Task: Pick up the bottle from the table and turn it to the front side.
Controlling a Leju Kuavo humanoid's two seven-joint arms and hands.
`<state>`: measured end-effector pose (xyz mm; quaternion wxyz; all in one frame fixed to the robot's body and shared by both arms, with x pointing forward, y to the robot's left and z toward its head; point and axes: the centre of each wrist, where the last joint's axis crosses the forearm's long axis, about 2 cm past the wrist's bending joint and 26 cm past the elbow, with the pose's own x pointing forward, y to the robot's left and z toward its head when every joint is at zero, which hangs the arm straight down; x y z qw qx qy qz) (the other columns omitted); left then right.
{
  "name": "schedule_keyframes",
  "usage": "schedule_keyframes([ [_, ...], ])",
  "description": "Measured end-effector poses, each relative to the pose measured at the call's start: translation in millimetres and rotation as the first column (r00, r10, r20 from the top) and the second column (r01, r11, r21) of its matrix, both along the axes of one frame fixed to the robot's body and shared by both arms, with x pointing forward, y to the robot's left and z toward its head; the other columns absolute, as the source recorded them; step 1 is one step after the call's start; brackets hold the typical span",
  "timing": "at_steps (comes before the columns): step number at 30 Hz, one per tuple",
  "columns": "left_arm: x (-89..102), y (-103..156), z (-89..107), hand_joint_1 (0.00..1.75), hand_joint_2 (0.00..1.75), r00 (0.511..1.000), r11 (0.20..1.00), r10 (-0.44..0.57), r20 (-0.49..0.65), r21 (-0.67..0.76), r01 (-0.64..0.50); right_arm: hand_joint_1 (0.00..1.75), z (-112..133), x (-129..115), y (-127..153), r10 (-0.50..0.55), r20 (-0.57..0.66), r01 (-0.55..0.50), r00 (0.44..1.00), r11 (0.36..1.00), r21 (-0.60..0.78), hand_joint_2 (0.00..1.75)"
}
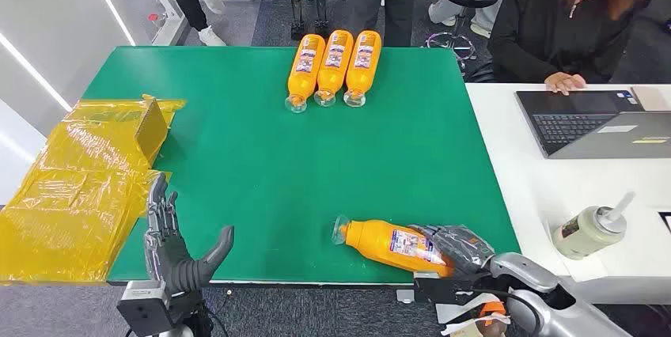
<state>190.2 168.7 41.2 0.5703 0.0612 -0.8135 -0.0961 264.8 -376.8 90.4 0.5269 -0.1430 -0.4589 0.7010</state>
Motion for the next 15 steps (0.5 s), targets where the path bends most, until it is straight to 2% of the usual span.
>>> schedule_keyframes([
  [6, -0.6, 0.4, -0.3, 0.00, 1.75, 1.000, 1.000, 0.009, 0.009, 0.002, -0.009, 1.75, 7.6, 4.3, -2.6, 0.004, 0.076, -0.006, 0.997, 1.000, 0.029, 1.75],
  [10, -2.3, 0.6, -0.4, 0.00, 1.75, 1.000, 1.000, 0.004, 0.010, 0.003, -0.004, 1.75, 12.0, 6.3, 3.0, 0.016, 0.193, -0.019, 0.981, 1.000, 0.012, 1.75],
  [15, -1.2, 3.3, -0.2, 0.00, 1.75, 1.000, 1.000, -0.007, 0.005, -0.003, 0.007, 1.75, 16.4, -4.2, 28.3, -0.013, 0.375, -0.008, 0.927, 0.998, 0.054, 1.75],
])
